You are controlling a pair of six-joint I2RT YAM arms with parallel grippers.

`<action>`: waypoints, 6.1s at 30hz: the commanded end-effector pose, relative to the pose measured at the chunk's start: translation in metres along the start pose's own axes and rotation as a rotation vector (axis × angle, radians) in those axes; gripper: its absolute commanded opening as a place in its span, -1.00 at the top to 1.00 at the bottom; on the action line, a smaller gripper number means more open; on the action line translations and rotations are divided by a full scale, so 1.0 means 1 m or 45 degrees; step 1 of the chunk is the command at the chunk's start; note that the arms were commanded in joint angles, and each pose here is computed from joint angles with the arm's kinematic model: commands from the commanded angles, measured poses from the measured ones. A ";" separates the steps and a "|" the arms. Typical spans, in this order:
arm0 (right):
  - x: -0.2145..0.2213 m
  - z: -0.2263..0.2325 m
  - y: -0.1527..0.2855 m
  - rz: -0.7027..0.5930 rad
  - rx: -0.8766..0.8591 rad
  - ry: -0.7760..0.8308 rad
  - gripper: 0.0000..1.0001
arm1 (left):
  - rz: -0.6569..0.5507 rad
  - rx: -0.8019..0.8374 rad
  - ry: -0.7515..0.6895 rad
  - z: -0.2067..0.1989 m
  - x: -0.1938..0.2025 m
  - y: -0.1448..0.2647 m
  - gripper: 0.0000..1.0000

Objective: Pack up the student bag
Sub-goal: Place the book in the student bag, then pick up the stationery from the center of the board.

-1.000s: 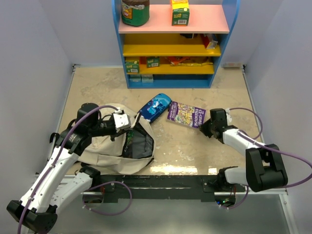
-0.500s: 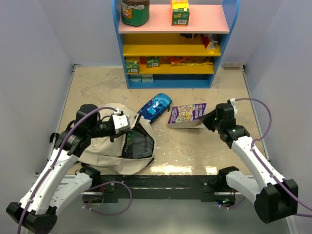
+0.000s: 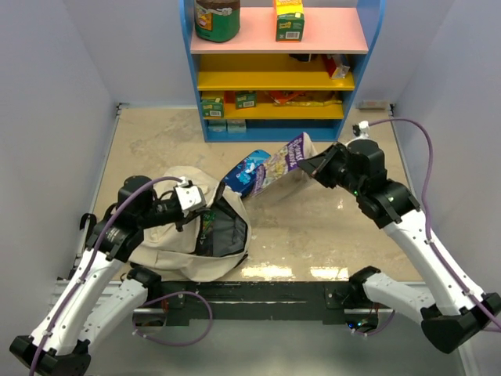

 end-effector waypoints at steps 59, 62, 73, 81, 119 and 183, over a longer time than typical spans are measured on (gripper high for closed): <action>0.302 0.007 -0.169 0.984 -0.188 0.156 0.96 | -0.207 0.001 -0.063 0.001 -0.053 0.013 1.00; 0.301 0.006 -0.158 0.969 -0.187 0.197 0.90 | -0.209 0.003 -0.057 0.002 -0.051 0.010 1.00; 0.340 0.042 -0.124 1.101 -0.521 0.175 0.84 | -0.252 0.012 -0.047 0.003 -0.060 0.009 1.00; 0.278 -0.014 -0.140 0.910 -0.295 0.271 -0.26 | -0.253 0.009 -0.071 -0.001 -0.060 0.015 1.00; 0.154 -0.040 -0.267 -0.048 0.874 0.902 -0.96 | -0.241 0.037 -0.096 -0.013 -0.042 0.015 1.00; 0.081 -0.105 -0.160 0.114 0.251 0.360 -0.97 | -0.252 0.059 -0.070 -0.014 -0.042 0.014 1.00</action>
Point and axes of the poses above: each gripper's point midway between its finger pads, its own y axis back along the fingers, its own z axis along the line the jaws close on, x = y × z, the point moved 3 cm from there along y, back along the fingers, and after that the axes turned 2 degrees about -y, right-handed, at the moved point
